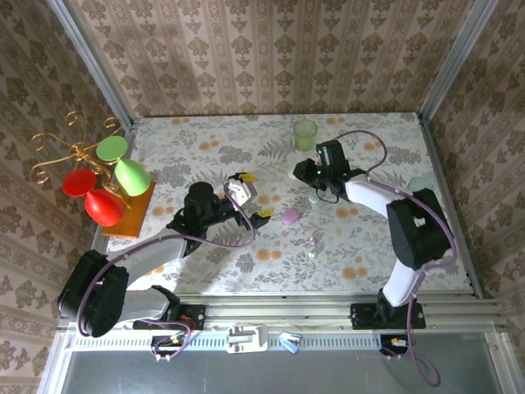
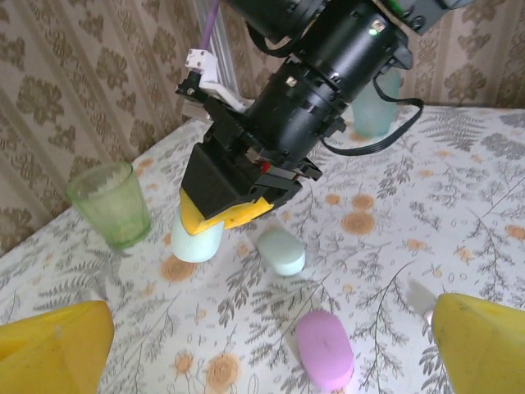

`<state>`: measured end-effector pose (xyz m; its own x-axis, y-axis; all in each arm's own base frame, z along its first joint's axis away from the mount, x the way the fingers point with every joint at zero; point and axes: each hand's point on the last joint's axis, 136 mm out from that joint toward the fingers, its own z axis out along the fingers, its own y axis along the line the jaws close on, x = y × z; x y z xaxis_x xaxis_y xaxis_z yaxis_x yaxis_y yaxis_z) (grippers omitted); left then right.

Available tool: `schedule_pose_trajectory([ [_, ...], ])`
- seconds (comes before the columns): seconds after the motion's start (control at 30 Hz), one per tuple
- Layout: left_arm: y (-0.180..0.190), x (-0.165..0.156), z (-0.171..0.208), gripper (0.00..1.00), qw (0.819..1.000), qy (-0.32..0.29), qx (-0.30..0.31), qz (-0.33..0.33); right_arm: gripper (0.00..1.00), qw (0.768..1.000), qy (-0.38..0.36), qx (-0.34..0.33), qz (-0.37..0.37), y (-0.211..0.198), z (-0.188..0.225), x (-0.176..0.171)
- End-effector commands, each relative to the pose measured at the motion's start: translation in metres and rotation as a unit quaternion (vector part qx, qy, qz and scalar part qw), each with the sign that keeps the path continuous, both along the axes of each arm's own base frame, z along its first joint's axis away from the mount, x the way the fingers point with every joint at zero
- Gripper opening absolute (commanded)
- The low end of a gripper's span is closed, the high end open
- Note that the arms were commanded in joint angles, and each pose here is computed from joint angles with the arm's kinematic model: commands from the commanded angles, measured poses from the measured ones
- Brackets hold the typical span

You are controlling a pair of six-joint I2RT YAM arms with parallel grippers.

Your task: Insert the wireless bluetooth earbuds into the charging case

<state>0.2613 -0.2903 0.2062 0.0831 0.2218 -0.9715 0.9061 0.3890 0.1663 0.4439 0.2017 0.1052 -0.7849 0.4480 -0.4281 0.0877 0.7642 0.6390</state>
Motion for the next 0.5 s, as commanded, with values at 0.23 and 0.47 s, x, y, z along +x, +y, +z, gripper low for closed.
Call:
schedule_pose_trajectory([
  [0.23,0.004,-0.001,-0.01,1.0,1.0,0.008,0.012,0.015,0.14,0.996,0.033,-0.085,-0.002,-0.004,-0.052,0.035],
  [0.47,0.002,0.002,-0.01,1.0,1.0,0.009,0.012,0.016,0.28,0.99,0.038,-0.132,-0.001,-0.014,-0.058,0.04],
])
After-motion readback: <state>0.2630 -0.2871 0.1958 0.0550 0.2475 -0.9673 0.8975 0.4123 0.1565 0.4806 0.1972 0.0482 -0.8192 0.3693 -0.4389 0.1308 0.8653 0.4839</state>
